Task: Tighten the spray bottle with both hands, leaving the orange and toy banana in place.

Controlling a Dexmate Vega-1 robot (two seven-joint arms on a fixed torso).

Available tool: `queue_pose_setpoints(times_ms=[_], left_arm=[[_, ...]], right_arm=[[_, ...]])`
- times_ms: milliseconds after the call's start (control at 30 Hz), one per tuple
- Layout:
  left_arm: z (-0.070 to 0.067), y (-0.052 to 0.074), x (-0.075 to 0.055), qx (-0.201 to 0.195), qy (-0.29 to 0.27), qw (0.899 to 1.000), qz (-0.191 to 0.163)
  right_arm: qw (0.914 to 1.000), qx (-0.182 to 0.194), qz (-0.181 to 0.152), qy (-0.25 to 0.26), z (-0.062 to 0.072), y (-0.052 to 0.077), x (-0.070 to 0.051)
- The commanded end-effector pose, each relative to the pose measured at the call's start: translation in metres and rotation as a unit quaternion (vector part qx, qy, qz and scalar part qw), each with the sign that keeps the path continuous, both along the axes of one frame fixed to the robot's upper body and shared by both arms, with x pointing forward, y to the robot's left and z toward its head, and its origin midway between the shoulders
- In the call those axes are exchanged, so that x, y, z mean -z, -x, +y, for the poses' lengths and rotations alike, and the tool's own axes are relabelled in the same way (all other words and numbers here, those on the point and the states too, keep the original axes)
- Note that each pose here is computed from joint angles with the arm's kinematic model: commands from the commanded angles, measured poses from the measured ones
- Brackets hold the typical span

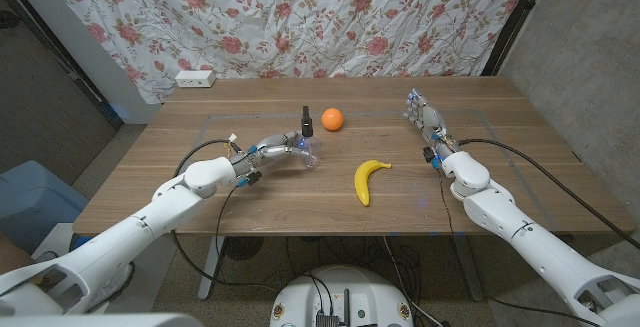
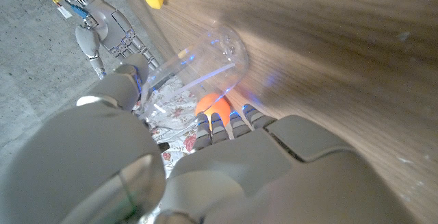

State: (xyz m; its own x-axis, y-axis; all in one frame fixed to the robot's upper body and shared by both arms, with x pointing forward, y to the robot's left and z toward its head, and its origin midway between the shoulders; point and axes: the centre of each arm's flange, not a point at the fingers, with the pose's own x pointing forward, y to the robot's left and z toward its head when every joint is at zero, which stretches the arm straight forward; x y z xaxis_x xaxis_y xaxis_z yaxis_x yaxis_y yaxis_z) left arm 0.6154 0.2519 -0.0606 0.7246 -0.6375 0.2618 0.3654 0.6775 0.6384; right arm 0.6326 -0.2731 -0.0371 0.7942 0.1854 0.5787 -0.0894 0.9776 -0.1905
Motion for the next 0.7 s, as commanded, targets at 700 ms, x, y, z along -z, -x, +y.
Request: queue_pose_setpoints(times_ms=[700], left_arm=[[-0.015, -0.022, 0.010, -0.012, 0.052, 0.999, 0.004]], right_arm=[[1.0000, 0.005, 0.002, 0.000, -0.008, -0.001, -0.001]])
